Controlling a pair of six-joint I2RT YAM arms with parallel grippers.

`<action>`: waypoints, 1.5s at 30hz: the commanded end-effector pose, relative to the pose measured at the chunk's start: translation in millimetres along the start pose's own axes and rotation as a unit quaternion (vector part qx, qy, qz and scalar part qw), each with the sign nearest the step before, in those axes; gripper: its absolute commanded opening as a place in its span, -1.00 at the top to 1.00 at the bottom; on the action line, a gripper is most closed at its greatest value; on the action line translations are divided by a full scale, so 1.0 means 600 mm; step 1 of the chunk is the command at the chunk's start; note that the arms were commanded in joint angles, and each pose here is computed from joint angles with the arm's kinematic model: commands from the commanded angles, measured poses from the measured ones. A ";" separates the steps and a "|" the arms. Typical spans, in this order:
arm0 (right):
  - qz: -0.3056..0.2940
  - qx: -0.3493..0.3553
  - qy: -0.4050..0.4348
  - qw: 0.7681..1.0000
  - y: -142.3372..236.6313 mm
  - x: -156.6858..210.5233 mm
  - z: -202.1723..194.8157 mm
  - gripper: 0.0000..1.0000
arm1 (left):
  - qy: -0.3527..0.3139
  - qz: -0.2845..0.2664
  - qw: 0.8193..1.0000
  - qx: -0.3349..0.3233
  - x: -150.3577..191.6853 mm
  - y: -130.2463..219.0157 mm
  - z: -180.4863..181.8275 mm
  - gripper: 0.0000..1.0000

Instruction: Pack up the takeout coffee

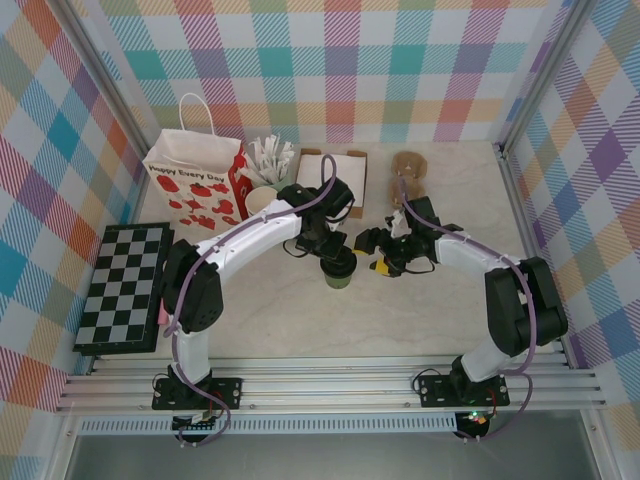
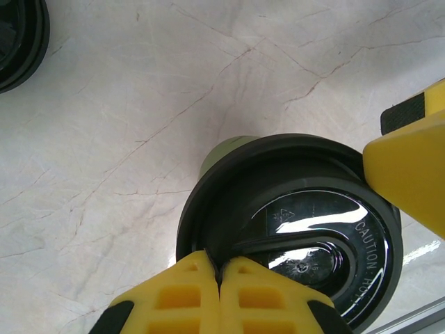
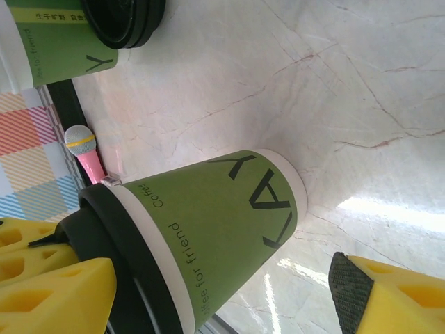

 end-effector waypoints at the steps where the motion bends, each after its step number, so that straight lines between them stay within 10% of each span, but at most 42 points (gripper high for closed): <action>1: 0.018 -0.004 0.000 1.000 -0.003 0.006 0.006 -0.64 | -0.014 0.014 1.000 0.007 0.021 -0.002 -0.008 1.00; 17: 0.050 0.043 -0.053 0.996 -0.044 0.031 -0.074 -0.66 | 0.019 0.054 0.998 0.029 0.063 -0.065 -0.010 1.00; 29: -0.028 -0.042 0.072 0.996 0.029 0.006 0.047 -0.85 | 0.048 0.026 0.999 -0.003 0.026 -0.012 -0.005 1.00; 45: 0.040 -0.070 0.086 0.993 -0.019 0.050 0.036 -1.00 | 0.066 0.021 0.997 0.018 0.022 -0.010 -0.015 0.97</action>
Point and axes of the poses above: each hand's point on the last joint's axis, 136 mm out from that joint toward the fingers, its own y axis back along the fingers, its own z axis along the line the jaws close on, x = y × z, the point moved 2 cm from there along y, back along the fingers
